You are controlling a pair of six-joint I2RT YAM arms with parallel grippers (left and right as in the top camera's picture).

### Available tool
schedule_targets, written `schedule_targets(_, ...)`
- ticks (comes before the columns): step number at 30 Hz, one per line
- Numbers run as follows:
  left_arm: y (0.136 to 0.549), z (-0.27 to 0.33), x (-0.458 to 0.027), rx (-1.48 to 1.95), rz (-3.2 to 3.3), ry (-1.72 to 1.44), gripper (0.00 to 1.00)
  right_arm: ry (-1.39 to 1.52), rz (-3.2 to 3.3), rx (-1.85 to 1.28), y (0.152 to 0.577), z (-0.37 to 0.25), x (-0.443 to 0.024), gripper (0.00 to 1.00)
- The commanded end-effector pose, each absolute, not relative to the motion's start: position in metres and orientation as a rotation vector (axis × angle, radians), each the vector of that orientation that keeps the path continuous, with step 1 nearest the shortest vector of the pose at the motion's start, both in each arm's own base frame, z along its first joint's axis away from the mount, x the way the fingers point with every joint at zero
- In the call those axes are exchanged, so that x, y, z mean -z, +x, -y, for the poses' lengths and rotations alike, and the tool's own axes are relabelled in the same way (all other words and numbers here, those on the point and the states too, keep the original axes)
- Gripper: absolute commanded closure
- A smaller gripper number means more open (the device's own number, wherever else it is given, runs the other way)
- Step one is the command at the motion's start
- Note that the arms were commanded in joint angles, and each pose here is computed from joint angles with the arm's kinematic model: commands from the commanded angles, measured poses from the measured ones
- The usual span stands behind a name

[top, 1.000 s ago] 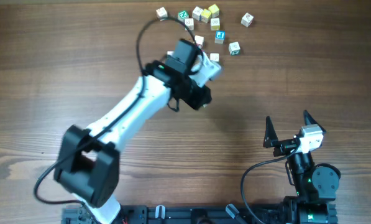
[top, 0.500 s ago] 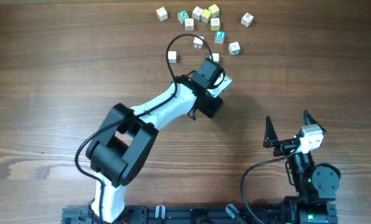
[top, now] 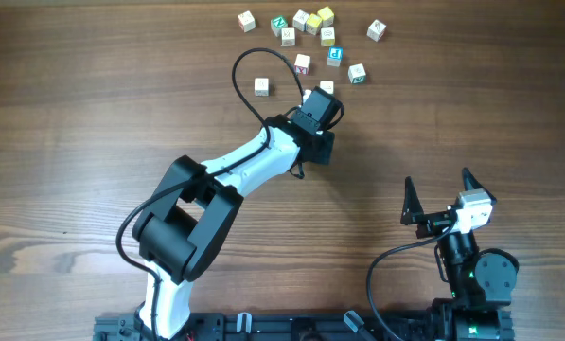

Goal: Form a tower
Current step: 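Carry the block right and lower it onto a red-edged block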

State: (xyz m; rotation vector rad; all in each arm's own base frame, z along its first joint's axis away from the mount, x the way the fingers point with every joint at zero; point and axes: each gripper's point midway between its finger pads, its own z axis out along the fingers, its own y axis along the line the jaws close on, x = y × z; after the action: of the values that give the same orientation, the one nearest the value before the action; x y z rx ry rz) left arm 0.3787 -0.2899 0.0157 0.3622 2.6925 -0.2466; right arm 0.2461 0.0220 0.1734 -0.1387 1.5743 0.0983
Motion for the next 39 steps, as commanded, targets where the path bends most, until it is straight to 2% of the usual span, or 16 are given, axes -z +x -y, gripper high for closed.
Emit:
schedule_targets(1,0.378,0.284,-0.006,0.208,-2.716,0.240,0.69,-0.133,-1.570,-0.097,0.246,-0.022,-0.174,0.00)
schedule_targets(4,0.377,0.285,-0.006,0.228,-2.727,0.139,0.69,-0.133,-1.570,-0.097,0.246,-0.022,-0.174,0.00)
schedule_targets(10,0.375,0.287,-0.006,0.230,-2.731,0.131,0.69,-0.133,-1.570,-0.097,0.246,-0.022,-0.174,0.00)
schedule_targets(15,0.375,0.288,-0.006,0.234,-2.728,0.131,0.58,-0.133,-1.570,-0.097,0.246,-0.022,-0.174,0.00)
schedule_targets(17,0.375,0.288,-0.006,0.234,-2.727,0.131,0.51,-0.133,-1.570,-0.097,0.246,-0.022,-0.174,0.00)
schedule_targets(19,0.375,0.288,-0.006,0.234,-2.727,0.131,0.50,-0.133,-1.570,-0.097,0.246,-0.022,-0.174,0.00)
schedule_targets(29,0.374,0.287,-0.006,0.235,-2.737,0.094,0.61,-0.133,-1.570,-0.097,0.246,-0.022,-0.174,0.00)
schedule_targets(39,0.374,0.278,-0.004,0.195,-2.742,-0.039,0.62,-0.133,-1.570,-0.097,0.246,-0.022,-0.174,0.00)
